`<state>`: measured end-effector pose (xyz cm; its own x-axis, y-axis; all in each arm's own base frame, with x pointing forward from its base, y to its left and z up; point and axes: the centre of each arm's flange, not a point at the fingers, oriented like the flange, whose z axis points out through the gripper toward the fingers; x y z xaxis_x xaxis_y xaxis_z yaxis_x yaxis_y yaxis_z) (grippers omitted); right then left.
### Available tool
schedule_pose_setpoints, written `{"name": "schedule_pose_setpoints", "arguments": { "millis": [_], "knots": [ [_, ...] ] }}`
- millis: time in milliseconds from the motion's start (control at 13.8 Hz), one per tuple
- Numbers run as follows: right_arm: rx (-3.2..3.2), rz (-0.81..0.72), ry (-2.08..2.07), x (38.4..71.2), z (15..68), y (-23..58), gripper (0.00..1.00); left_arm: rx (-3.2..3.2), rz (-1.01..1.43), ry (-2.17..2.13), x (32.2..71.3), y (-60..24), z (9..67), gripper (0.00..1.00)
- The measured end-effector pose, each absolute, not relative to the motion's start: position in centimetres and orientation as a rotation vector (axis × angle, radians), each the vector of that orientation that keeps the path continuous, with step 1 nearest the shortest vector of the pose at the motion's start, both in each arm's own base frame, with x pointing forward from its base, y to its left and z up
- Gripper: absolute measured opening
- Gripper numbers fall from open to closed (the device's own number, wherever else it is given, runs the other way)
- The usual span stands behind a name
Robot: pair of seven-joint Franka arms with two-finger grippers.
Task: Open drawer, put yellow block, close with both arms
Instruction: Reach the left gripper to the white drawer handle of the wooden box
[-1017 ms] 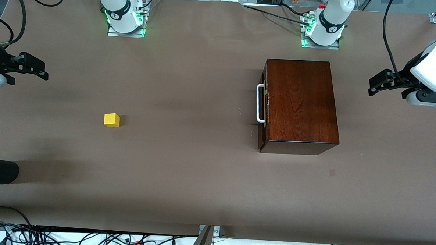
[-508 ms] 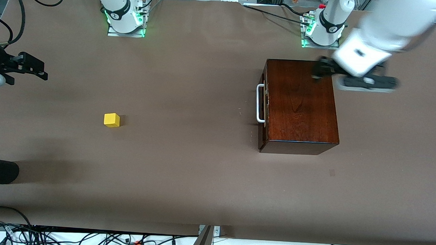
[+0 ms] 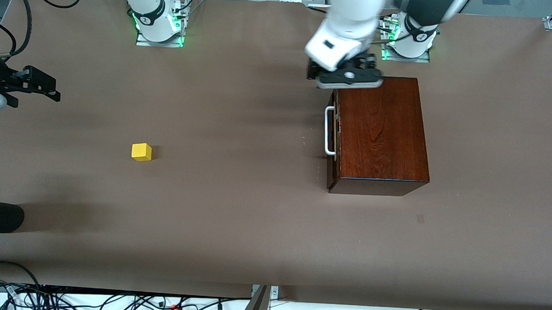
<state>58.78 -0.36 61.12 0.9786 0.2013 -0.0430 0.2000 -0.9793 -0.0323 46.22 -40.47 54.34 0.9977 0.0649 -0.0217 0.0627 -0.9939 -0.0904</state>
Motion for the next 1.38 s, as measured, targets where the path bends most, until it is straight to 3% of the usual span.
{"name": "schedule_pose_setpoints", "arguments": {
  "millis": [654, 1380],
  "knots": [
    [-3.097, 0.072, -0.314, 58.8, 61.1, -0.4, 1.00, -2.923, 0.041, -0.016, 46.3, -45.9, 42.4, 1.00],
    [-3.097, 0.072, -0.314, 58.8, 61.1, -0.4, 1.00, -2.815, -0.015, 0.041, 45.9, -45.4, 32.0, 1.00]
  ]
}}
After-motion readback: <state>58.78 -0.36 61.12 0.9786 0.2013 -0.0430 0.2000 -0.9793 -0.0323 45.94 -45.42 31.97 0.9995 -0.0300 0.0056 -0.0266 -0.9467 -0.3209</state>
